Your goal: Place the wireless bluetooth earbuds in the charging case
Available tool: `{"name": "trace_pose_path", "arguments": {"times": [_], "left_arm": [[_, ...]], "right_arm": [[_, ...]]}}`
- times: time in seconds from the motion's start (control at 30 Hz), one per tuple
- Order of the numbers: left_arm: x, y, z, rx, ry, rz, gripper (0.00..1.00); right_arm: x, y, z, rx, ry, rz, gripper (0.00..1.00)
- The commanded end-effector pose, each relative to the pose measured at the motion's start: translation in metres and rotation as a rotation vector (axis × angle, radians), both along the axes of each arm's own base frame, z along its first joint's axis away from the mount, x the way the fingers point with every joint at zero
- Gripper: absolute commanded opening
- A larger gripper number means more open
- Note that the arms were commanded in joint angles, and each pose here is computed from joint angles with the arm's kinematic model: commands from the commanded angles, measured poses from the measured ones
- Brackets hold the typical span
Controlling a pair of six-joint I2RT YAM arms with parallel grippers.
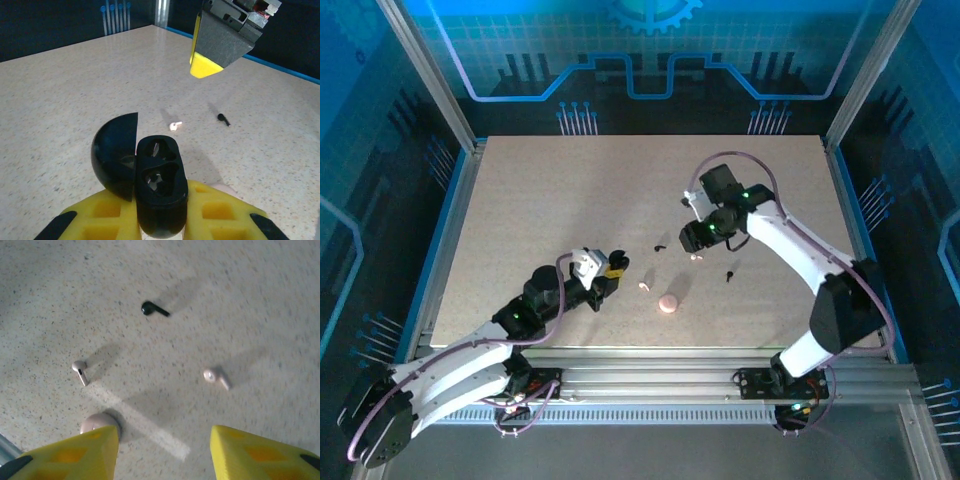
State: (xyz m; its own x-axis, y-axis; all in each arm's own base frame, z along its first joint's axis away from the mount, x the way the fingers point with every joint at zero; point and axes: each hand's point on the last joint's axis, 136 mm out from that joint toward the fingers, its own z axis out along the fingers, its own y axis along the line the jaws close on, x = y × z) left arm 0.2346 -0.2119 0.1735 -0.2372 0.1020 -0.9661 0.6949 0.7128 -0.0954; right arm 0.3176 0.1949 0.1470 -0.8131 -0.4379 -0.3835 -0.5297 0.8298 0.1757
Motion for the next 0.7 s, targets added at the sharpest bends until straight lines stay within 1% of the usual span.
{"name": "trace_pose_path", "arguments": {"times": [0.0, 0.2, 0.33, 0.43, 0.67], "left_arm": [[0.008, 0.021, -0.006, -0.013, 0.038, 0.105, 0.14], [0.011, 0.049, -0.005, -0.065, 0.06, 0.202, 0.14], [0.011, 0.059, -0.007, -0.071, 0.064, 0.232, 0.14], [0.011, 0.061, -0.009, -0.061, 0.068, 0.238, 0.15], [0.012, 0.062, -0.01, -0.06, 0.075, 0.239, 0.15]], "right_arm": [[0.014, 0.017, 0.001, -0.038, -0.092, 0.219, 0.53], [0.022, 0.049, -0.014, -0.039, -0.292, 0.676, 0.52], [0.031, 0.057, -0.033, -0.083, -0.367, 0.893, 0.49], [0.041, 0.063, -0.055, -0.12, -0.361, 0.991, 0.46], [0.05, 0.082, -0.088, -0.117, -0.364, 1.143, 0.44]]}}
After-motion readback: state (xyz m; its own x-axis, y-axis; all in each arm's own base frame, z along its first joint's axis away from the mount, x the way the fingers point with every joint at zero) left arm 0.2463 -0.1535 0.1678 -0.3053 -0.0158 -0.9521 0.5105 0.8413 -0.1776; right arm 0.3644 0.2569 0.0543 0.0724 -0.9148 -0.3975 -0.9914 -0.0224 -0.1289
